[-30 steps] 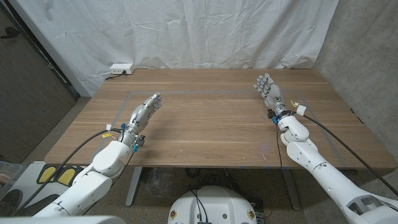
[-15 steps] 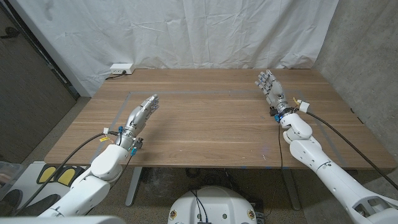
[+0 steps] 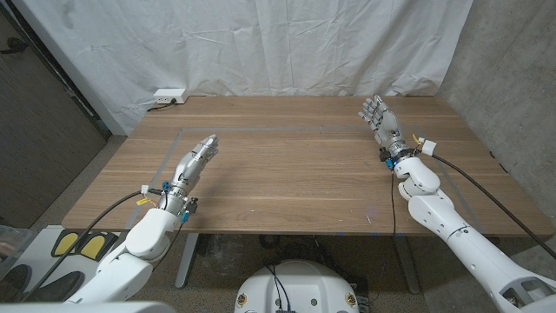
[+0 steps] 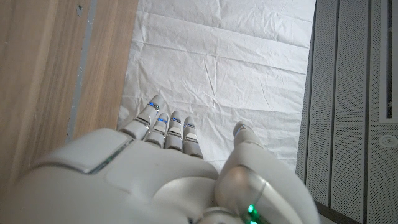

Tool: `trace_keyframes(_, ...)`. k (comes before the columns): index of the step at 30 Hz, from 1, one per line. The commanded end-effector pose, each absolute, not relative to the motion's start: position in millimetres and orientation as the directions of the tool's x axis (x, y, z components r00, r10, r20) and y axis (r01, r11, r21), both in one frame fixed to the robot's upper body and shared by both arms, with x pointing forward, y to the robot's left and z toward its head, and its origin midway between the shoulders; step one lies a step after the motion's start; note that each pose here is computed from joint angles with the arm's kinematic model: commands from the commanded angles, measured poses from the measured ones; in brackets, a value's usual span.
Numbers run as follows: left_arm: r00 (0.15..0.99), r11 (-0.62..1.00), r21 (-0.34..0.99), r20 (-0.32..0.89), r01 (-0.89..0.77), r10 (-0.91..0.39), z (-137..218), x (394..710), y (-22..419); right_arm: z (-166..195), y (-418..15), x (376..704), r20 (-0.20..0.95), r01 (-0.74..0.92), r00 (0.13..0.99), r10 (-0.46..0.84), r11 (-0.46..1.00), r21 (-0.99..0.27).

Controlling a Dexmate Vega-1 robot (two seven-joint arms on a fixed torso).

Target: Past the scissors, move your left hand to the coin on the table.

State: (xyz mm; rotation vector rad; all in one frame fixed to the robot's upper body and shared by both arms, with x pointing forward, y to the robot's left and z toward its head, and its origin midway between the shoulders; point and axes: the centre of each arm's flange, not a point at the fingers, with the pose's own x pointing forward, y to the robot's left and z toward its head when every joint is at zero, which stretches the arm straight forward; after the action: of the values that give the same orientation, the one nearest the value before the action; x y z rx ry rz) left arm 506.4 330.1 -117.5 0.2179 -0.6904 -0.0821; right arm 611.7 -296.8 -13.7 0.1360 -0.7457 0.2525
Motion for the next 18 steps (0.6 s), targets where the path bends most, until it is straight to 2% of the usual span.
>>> trace_keyframes(1, 0.755, 0.976, 0.216, 0.644, -0.027, -0.122, -121.5, 493.7, 339.6, -18.1, -294.7, 611.6, 0.68, -0.287, 0.709, 0.188, 0.957, 0.035)
trace_keyframes(18, 0.75, 0.978, 0.198, 0.657, -0.071, -0.079, -131.5, 473.7, 353.7, -24.1, -294.8, 609.8, 0.676, -0.276, 0.713, 0.186, 0.961, 0.027)
